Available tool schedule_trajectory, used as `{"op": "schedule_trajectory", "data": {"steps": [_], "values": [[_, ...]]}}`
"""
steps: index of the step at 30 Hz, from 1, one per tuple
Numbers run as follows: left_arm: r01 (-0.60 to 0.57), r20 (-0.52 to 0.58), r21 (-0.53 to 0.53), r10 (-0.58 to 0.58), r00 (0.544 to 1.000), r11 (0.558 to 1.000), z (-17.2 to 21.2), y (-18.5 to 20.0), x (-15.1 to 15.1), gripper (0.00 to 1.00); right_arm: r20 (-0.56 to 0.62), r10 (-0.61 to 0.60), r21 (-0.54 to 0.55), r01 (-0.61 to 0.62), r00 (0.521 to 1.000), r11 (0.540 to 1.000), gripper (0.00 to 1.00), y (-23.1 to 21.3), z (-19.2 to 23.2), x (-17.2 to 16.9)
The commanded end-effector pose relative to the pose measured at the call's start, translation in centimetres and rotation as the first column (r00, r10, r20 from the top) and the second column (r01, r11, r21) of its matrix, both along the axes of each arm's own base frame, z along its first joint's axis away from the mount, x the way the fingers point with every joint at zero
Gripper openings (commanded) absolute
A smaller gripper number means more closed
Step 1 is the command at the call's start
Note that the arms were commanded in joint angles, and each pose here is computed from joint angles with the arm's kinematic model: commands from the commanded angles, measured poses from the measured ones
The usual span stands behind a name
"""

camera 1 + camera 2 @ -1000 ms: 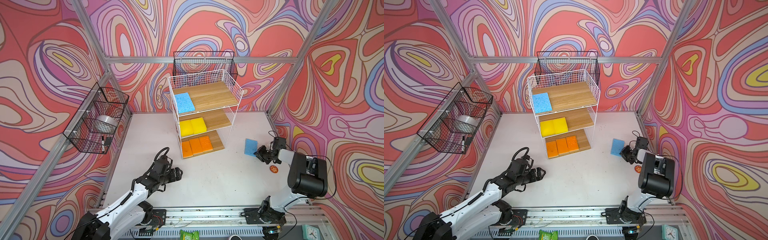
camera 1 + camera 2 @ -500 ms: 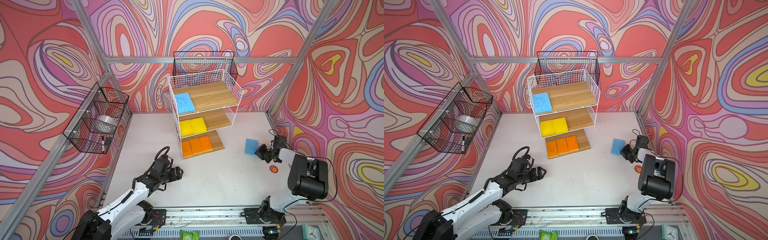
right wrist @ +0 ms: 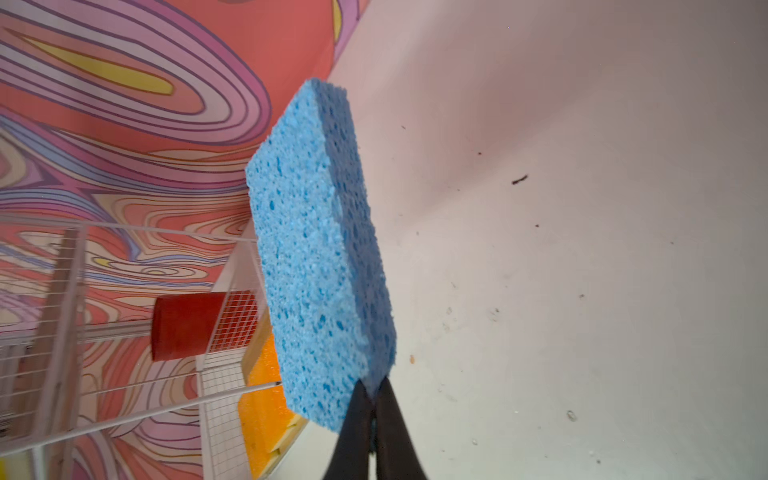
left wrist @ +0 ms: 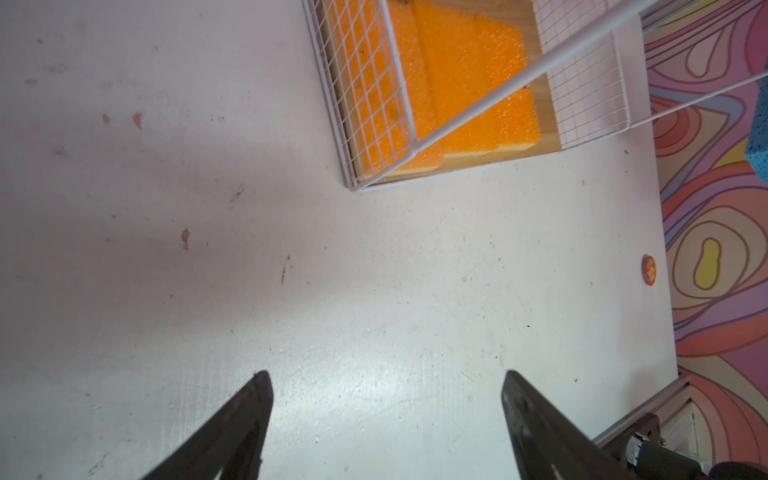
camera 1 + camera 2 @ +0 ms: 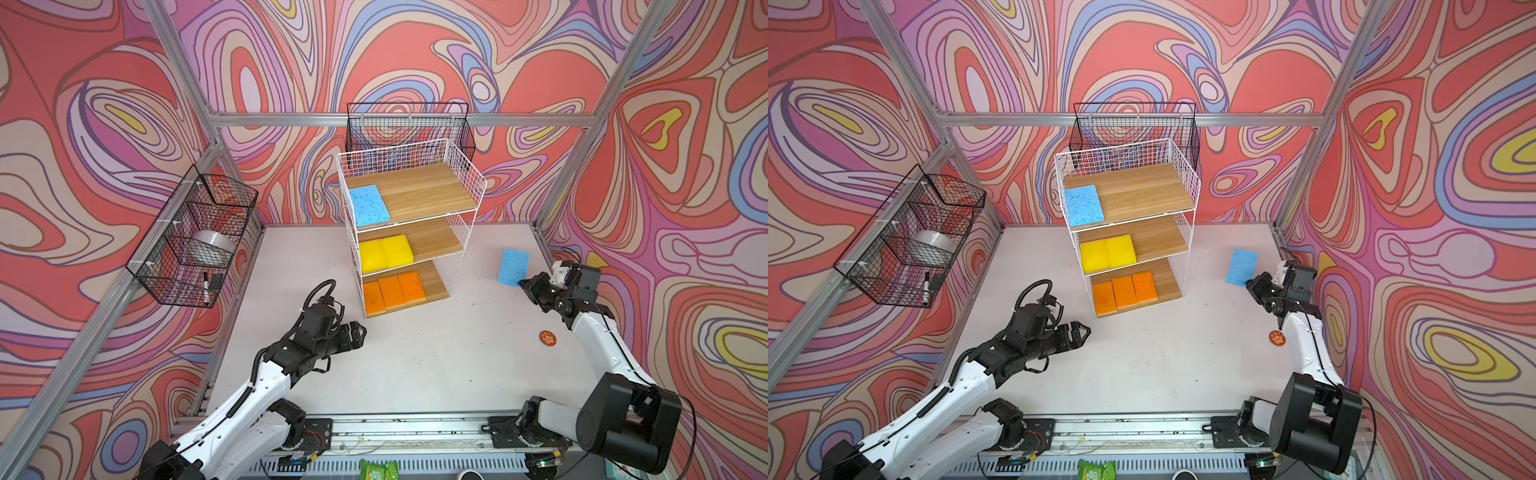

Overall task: Place and organize the cleaning sponges onto the shelf
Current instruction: 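Close the right gripper on the blue sponge's edge and tilt it up, then lift the blue sponge with the right gripper and carry it to the top shelf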

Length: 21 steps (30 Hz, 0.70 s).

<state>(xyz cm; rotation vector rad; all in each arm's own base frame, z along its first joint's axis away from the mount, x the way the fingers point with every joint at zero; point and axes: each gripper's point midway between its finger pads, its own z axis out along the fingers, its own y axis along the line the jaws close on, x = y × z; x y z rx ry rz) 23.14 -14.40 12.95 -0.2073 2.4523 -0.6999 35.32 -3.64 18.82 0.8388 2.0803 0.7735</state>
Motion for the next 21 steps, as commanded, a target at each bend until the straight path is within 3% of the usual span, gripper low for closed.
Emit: {"op": "schedule_trajectory", "data": {"steps": [1,14,21], "values": [[-0.004,0.01,0.042,0.004,1.0,0.999,1.4,0.9,-0.5,0.88,0.063,0.02,0.078,-0.025,0.998,0.997,0.0,1.7,2.8,-1.0],[0.021,0.064,0.062,-0.025,0.998,0.998,5.7,1.2,-0.7,0.89,0.368,-0.013,0.221,-0.074,0.93,0.973,0.0,4.0,14.7,-3.6],[0.008,0.132,0.057,-0.016,0.991,0.998,8.8,1.4,-0.2,0.89,0.492,-0.044,0.225,-0.078,0.869,0.971,0.0,4.1,20.4,-4.5]]}}
